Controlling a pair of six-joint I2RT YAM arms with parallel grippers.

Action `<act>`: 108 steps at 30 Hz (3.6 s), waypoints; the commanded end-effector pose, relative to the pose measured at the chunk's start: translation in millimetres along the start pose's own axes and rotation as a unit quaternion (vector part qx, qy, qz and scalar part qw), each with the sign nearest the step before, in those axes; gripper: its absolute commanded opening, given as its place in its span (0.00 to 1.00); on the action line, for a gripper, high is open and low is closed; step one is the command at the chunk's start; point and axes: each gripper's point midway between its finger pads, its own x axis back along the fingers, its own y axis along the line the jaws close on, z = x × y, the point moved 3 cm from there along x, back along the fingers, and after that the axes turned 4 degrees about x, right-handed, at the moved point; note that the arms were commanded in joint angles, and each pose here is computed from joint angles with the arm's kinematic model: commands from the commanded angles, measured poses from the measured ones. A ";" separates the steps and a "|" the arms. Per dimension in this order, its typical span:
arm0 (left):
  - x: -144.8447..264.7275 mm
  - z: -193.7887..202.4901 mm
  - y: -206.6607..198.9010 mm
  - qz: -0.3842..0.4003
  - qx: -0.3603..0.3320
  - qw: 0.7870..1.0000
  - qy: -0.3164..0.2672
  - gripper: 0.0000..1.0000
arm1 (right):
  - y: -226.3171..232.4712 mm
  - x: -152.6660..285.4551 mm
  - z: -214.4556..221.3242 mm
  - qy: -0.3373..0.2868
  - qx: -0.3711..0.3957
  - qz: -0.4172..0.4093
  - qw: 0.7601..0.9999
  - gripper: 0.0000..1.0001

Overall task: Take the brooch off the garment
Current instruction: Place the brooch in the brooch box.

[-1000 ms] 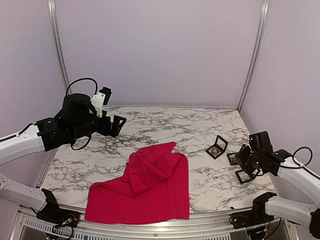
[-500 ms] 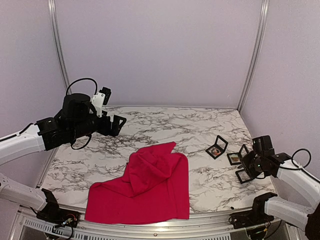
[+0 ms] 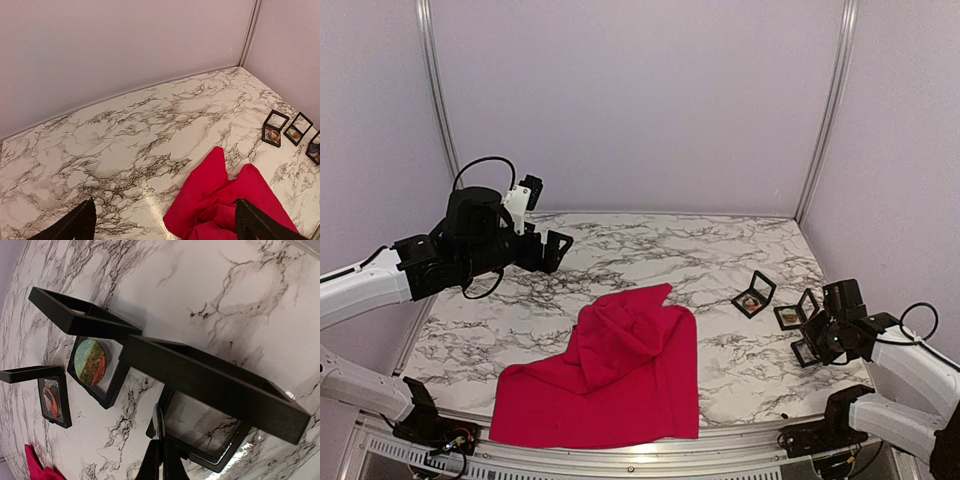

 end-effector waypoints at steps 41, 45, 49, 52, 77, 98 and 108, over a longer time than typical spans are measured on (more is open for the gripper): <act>-6.0 12.0 0.4 0.009 0.006 1.000 0.019 0.99 | -15.9 2.4 -6.4 -0.047 -0.043 -0.011 0.998 0.00; -5.0 11.3 1.3 0.006 0.005 1.000 0.017 0.99 | -17.9 1.1 -5.1 -0.047 -0.044 -0.010 0.998 0.00; -5.2 11.6 0.9 0.008 0.006 1.000 0.018 0.99 | -17.2 2.3 -6.3 -0.051 -0.046 -0.015 0.997 0.00; -5.2 11.7 0.7 0.008 0.006 1.000 0.018 0.99 | -16.6 4.3 -8.3 -0.057 -0.046 -0.019 0.997 0.01; -8.0 13.3 -1.7 0.015 0.007 1.000 0.023 0.99 | -19.6 6.2 -3.0 -0.024 -0.007 0.022 0.999 0.31; -7.8 12.9 -3.4 0.020 0.006 0.999 0.024 0.99 | 2.1 15.7 -8.1 -0.004 0.044 0.007 0.999 0.84; -9.1 9.5 -2.9 0.015 0.009 1.000 0.024 0.99 | 26.8 20.3 -12.3 0.016 0.087 -0.016 0.996 0.98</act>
